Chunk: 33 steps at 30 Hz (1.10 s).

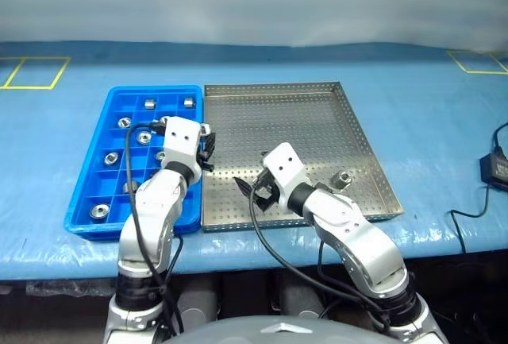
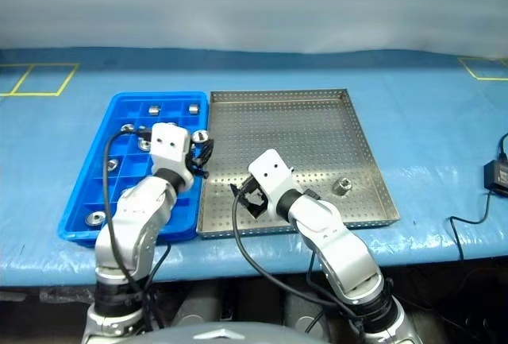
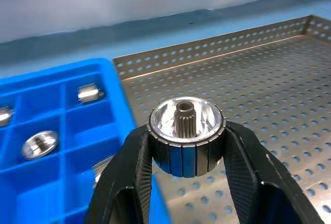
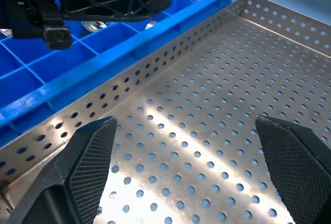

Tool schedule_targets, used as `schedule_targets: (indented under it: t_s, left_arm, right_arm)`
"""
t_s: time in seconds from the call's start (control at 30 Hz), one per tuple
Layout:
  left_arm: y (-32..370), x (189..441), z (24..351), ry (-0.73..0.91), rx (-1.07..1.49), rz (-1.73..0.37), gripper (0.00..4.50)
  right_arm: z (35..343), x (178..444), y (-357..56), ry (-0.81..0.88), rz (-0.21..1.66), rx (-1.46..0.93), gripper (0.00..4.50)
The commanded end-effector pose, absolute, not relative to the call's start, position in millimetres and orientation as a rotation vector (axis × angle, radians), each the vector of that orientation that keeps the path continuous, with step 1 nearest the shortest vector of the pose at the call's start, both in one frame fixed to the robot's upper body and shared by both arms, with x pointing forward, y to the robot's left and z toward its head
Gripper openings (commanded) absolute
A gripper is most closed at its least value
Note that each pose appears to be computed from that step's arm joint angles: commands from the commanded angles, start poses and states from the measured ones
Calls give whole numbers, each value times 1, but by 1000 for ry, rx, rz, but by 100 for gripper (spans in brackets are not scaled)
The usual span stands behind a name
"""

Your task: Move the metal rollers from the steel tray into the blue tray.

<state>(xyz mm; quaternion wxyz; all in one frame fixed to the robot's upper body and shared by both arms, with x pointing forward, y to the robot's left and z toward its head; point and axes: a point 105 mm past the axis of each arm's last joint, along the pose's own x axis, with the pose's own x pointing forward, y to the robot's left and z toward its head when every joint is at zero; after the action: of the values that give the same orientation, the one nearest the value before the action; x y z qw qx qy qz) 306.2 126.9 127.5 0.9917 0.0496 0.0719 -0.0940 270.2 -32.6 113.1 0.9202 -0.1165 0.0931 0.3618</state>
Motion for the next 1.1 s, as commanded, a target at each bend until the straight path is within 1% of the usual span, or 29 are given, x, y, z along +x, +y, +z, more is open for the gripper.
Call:
schedule_targets:
  t_s: [0.03,0.13,0.27,0.43,0.53,0.67,0.73,0.77,0.87,0.93,0.97,1.1]
  left_arm:
    - [136,294,140,117,116,-144,166]
    - [145,289,132,157,146,-109,166]
    - [149,288,120,218,176,-101,166]
    - [149,286,102,312,184,-89,166]
    - [148,281,93,369,194,-96,166]
    - [145,278,89,402,179,-123,166]
    - [139,280,95,378,159,-161,240]
    - [136,281,97,369,152,-177,263]
    - [125,287,112,312,145,-230,369]
    - [118,292,123,270,156,-260,432]
    - [113,296,129,243,157,-284,445]
    - [77,311,145,170,140,-455,445]
  right_arm:
    - [120,268,-24,154,790,-232,450]
    - [119,267,-21,154,808,-229,450]
    - [119,268,-22,154,806,-227,450]
    - [117,267,-31,168,773,-227,450]
    - [116,266,-35,173,749,-222,450]
    - [115,266,-40,179,726,-222,450]
    - [115,266,-42,179,715,-224,450]
    - [115,266,-43,179,710,-225,450]
    - [116,266,-48,180,687,-228,450]
    - [117,266,-52,181,668,-225,450]
    - [118,265,-55,182,654,-224,450]
    - [118,264,-72,196,584,-225,450]
